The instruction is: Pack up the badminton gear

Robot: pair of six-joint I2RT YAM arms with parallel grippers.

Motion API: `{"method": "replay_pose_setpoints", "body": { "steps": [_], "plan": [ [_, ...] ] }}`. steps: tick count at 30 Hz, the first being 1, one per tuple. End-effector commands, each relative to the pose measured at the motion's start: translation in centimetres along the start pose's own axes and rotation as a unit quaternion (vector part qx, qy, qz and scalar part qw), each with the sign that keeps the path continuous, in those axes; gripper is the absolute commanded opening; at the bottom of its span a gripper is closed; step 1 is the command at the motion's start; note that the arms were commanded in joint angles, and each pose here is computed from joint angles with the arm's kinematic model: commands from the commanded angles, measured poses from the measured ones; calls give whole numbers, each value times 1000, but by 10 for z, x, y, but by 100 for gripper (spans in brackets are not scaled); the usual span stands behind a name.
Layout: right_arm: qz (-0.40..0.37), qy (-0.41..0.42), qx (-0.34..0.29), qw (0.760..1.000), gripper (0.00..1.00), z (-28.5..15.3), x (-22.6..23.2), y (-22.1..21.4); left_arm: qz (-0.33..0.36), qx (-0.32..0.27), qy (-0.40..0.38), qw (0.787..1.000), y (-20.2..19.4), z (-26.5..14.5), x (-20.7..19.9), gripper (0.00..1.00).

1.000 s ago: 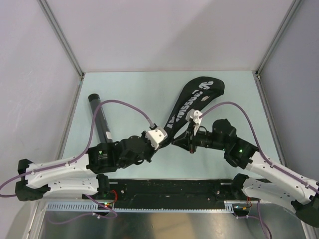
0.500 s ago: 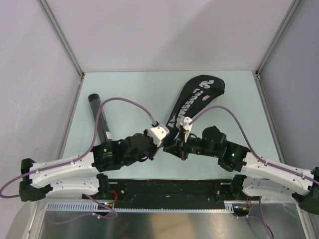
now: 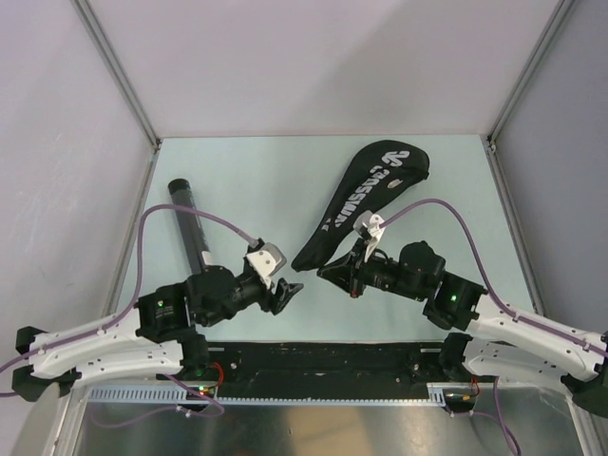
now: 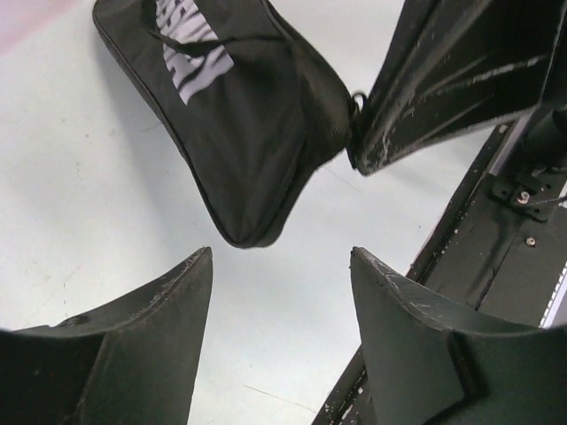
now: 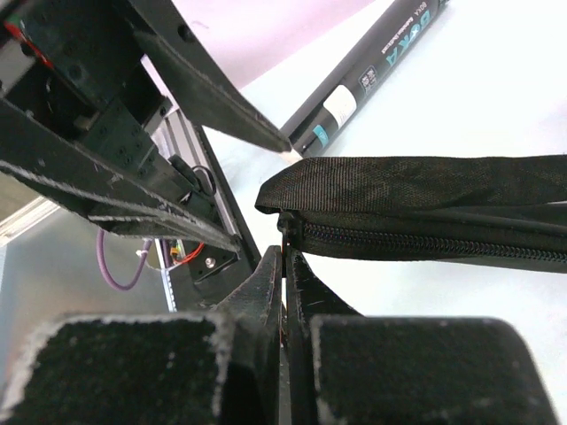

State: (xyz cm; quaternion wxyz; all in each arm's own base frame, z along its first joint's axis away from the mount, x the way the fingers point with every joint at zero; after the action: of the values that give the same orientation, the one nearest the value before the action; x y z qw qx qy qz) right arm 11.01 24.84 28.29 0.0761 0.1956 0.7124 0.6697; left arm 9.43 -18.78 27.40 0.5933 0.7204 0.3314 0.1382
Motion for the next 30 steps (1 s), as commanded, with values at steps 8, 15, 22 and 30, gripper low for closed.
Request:
{"method": "replay_pose_setpoints", "body": {
  "steps": [8, 15, 22, 30],
  "plan": [
    [26, -8, -81, 996, 0, -16, 5, 30, 65, 21, -13, 998, -8, 30, -5, 64],
    [27, 20, -61, 998, 0, -24, 16, 22, 70, 9, -16, 997, 3, 47, -9, 8],
    [53, 38, -24, 998, 0, -21, 31, 3, 43, 21, -23, 999, 7, 66, -16, 0],
    [70, -148, 47, 985, 0, -29, -8, -46, 20, 29, -8, 999, 5, 79, -18, 8]
  ]
}}
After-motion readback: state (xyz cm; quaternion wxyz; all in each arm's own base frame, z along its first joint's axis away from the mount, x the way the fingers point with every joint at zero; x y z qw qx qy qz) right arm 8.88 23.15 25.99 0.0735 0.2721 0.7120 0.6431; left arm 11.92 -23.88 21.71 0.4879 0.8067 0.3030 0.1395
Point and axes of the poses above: each gripper's point midway between its finger pads, its own z axis out along the fingers, its own x axis along the line the jaws close on, y = z × x, the point moved 7 cm from there along -z, back along the fingers, and after that the axes turned 12 degrees about -z, right-handed, at the moved point
